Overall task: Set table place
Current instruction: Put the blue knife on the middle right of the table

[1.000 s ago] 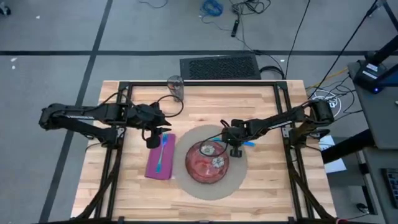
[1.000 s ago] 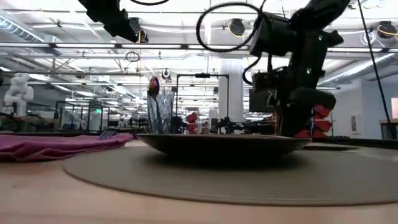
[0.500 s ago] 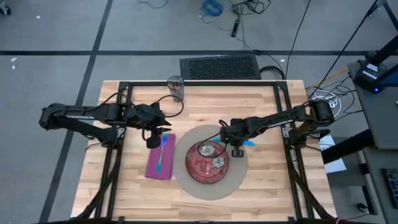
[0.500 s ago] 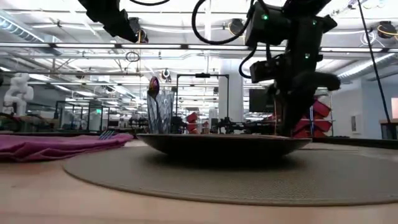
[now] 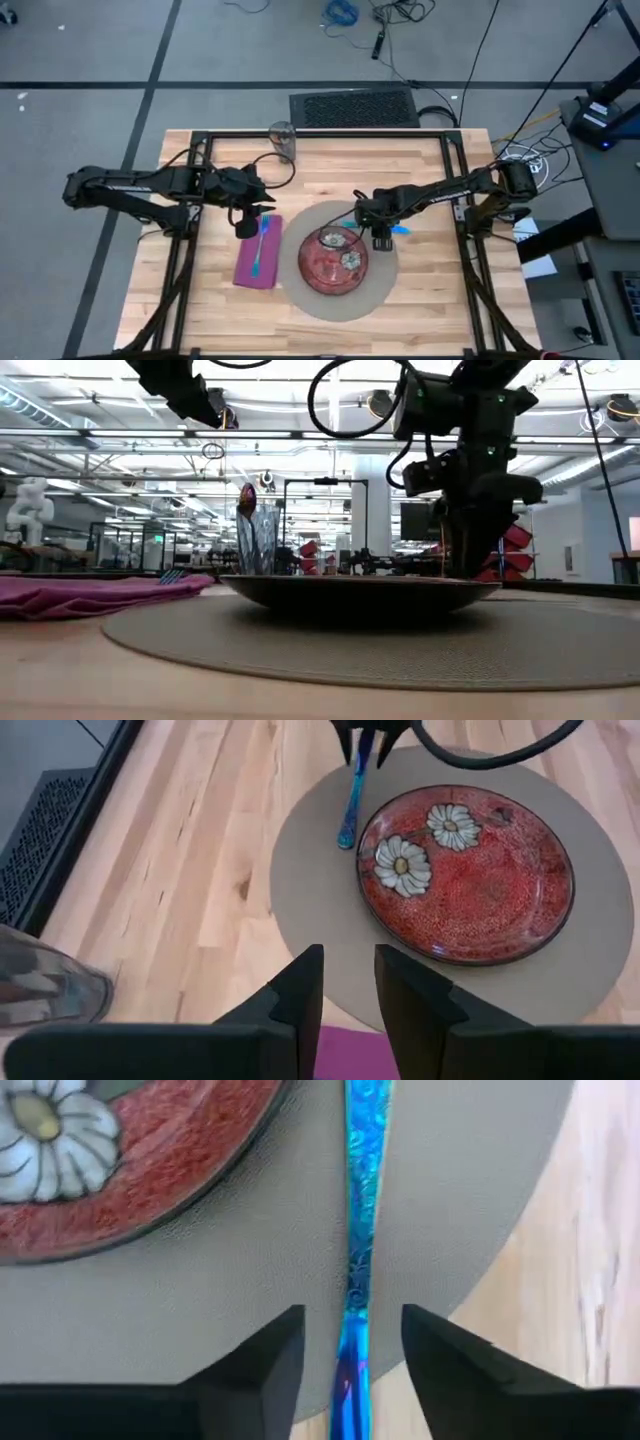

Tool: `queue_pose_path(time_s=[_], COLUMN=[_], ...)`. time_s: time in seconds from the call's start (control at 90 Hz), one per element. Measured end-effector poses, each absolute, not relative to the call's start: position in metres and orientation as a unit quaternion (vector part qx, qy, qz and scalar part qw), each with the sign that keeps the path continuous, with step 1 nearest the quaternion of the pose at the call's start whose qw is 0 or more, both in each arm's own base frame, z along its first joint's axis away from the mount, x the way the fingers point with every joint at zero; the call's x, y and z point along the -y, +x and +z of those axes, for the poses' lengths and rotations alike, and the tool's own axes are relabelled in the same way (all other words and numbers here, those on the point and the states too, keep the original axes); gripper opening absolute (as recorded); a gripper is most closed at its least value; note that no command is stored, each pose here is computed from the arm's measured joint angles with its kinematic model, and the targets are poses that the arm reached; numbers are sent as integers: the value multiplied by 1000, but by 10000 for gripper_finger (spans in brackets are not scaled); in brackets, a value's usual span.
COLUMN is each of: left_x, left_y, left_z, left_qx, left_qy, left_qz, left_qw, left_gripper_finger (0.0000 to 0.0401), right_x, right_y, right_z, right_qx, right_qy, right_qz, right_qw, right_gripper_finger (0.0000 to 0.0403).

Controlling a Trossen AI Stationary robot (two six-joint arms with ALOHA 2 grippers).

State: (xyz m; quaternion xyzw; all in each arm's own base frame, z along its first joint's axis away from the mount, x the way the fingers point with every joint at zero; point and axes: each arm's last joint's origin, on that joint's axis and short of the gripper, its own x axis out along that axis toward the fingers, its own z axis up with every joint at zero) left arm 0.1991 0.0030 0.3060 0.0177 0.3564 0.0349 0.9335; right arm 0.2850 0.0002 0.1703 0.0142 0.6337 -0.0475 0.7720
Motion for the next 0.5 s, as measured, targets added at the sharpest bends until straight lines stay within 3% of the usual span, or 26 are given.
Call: queue_pose_path(time_s=[0.5], left_x=[-2], left_y=[199], left_z=[306], left_qx=[-357], left_qy=[14], left_qz=[26], left_qw=[934], left_gripper_finger=[80], right_x=[2], right_y=[295], right_z=[138], right_qx=[-673], right_qy=[10], right_qz=[-36], right_qw=[739], right_gripper_finger=[144])
